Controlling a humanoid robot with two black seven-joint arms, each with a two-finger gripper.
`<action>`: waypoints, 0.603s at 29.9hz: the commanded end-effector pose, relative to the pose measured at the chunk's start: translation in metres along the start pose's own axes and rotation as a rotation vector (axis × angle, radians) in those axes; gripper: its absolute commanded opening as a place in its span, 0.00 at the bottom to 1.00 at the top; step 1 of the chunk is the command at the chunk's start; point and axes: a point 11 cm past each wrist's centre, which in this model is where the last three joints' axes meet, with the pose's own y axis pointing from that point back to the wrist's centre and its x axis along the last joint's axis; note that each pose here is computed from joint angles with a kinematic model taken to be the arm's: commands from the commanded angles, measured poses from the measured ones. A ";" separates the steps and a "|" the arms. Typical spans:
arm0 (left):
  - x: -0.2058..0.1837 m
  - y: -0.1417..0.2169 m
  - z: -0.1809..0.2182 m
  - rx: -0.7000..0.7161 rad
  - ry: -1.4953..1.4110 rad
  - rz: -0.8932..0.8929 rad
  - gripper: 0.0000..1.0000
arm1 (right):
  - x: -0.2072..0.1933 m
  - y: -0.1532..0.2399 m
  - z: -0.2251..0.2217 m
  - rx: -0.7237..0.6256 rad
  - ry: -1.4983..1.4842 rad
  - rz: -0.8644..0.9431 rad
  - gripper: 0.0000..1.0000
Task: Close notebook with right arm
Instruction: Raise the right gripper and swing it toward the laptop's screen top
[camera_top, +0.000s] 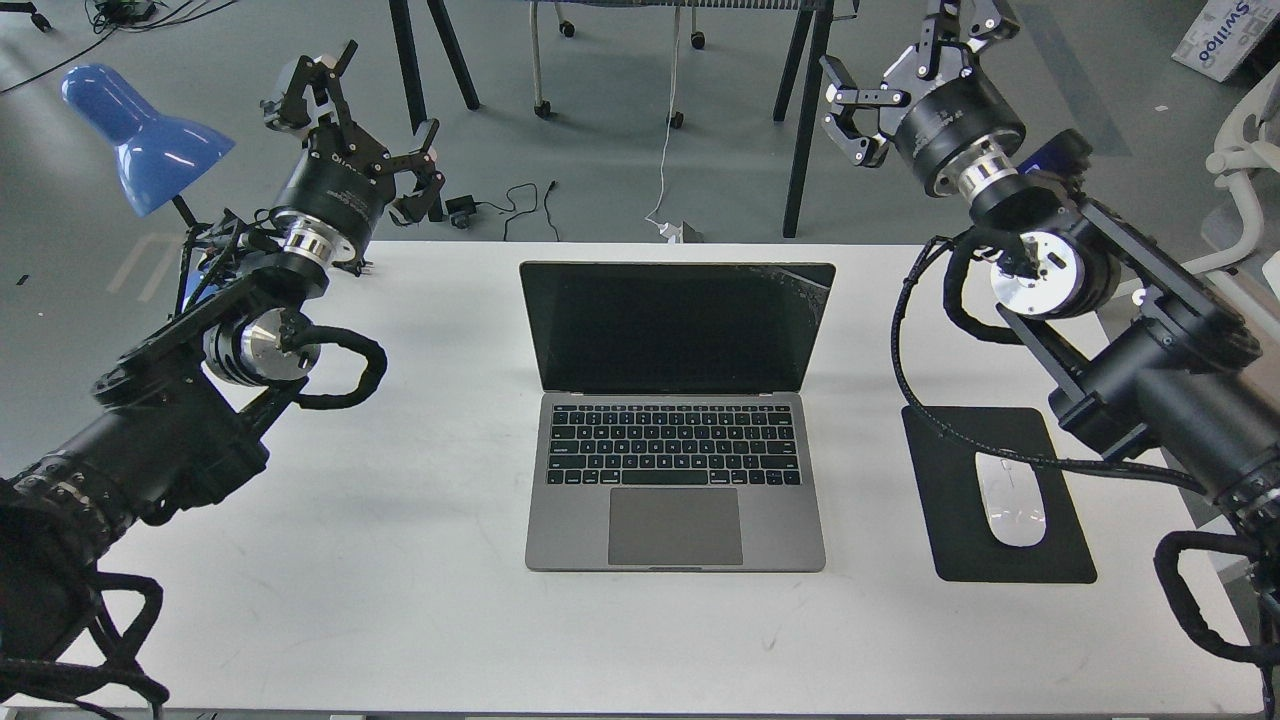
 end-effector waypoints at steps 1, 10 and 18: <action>0.000 0.000 0.000 0.000 0.000 0.000 1.00 | -0.004 -0.019 0.003 -0.074 0.150 0.012 1.00; 0.000 0.000 0.000 0.000 0.000 0.000 1.00 | -0.011 -0.034 0.032 -0.177 0.261 0.025 1.00; 0.000 0.000 0.000 0.000 0.000 0.000 1.00 | -0.011 -0.028 0.055 -0.268 0.322 0.006 1.00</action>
